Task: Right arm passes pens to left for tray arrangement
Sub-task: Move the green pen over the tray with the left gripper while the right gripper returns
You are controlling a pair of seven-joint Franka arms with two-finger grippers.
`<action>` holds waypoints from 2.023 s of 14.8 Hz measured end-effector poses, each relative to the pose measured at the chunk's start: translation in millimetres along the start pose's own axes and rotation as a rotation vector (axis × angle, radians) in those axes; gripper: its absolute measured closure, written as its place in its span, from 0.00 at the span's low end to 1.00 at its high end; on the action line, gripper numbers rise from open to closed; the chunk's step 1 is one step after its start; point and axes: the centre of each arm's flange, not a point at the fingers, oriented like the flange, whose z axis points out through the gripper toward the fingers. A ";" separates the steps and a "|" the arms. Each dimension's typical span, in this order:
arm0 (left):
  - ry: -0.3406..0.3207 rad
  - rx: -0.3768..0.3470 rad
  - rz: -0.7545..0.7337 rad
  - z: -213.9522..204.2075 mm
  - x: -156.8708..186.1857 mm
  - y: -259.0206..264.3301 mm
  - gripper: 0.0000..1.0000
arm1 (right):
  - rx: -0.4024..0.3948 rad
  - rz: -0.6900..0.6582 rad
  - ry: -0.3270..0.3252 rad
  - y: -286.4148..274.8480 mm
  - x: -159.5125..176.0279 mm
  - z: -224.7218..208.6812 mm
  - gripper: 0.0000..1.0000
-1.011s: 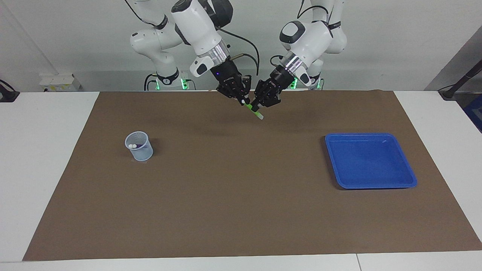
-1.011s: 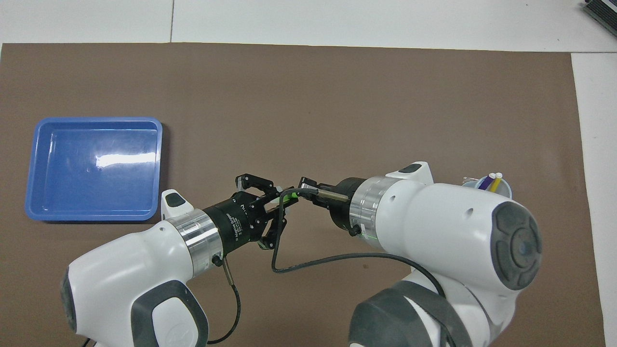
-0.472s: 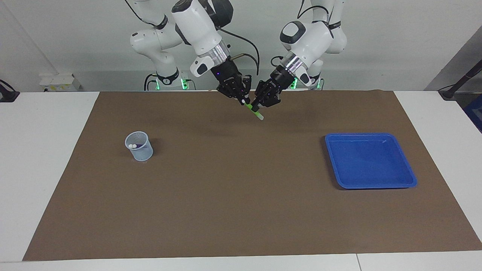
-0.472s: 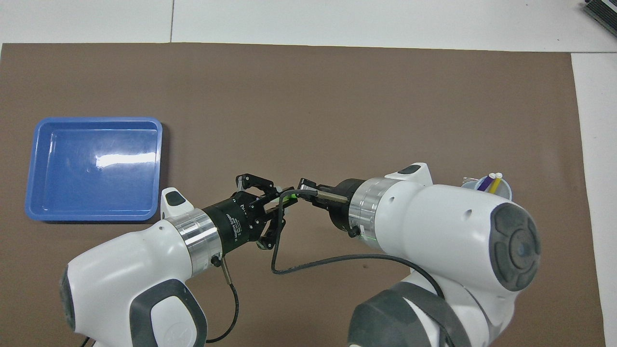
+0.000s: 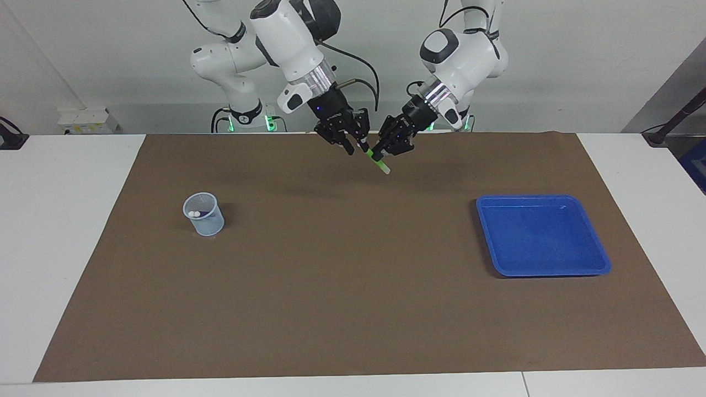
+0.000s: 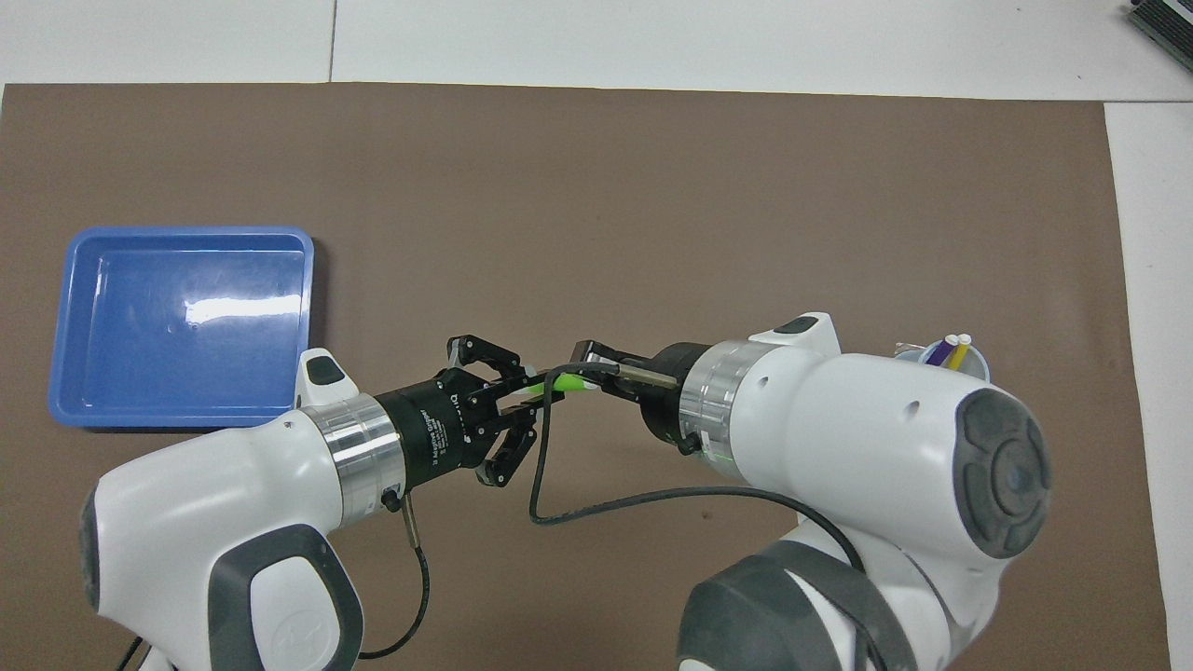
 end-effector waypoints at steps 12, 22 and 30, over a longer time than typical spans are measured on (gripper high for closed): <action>0.195 0.314 0.521 -26.2 12.1 8.3 0.82 | -0.221 -0.239 -0.126 96.4 70.2 -21.1 0.00; 0.370 0.750 1.248 -122.1 113.6 59.9 0.82 | -0.424 -1.123 -0.346 246.1 145.0 -67.9 0.00; 0.367 0.910 1.515 -160.0 181.6 87.2 0.82 | -0.379 -1.835 -0.499 298.5 173.5 -25.5 0.00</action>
